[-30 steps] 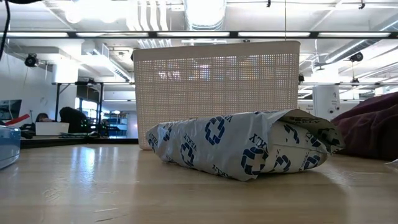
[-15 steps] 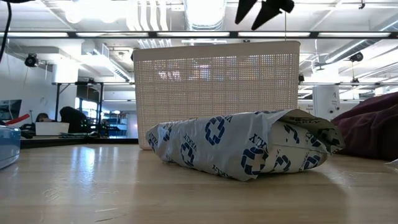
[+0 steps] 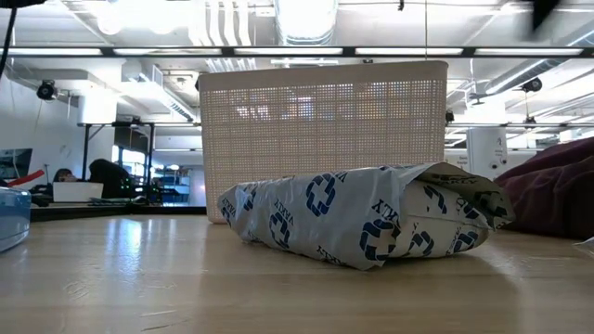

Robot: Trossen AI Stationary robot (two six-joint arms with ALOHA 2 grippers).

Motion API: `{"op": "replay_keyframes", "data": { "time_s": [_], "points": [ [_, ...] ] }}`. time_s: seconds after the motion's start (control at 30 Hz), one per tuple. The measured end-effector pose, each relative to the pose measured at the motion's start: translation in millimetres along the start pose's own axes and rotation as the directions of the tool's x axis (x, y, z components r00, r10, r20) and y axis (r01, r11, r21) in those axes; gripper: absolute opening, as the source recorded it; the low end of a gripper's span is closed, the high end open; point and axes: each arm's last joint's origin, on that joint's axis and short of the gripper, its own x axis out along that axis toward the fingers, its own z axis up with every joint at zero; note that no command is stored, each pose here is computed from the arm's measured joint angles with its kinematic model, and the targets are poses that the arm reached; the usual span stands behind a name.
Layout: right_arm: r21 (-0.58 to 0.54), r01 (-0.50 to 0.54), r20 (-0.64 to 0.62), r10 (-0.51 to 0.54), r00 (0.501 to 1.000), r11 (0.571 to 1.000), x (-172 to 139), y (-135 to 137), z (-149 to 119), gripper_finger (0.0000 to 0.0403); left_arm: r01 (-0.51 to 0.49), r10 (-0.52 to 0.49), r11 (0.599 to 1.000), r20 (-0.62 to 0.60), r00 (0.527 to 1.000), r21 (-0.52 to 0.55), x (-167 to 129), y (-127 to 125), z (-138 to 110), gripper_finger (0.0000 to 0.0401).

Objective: Pick & place medical supplies in basket/bin
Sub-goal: Put the white rolled gauze into the white container

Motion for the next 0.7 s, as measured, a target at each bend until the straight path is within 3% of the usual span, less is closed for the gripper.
{"op": "replay_keyframes", "data": {
  "time_s": [0.27, 0.7],
  "points": [
    [0.135, -0.032, -0.144, 0.052, 0.988, 0.990, 51.1, 39.0, -47.1, 0.0313, 0.065, -0.064, 0.998, -0.043, 0.997, 0.021, -7.0, -6.1, -8.3, 0.0246],
    [0.090, -0.013, -0.257, 0.036, 0.966, 0.996, 139.3, 77.1, -74.3, 0.0313, 0.106, -0.102, 0.993, -0.071, 0.992, 0.043, -17.7, -8.3, -16.7, 0.0246]
  ]
}}
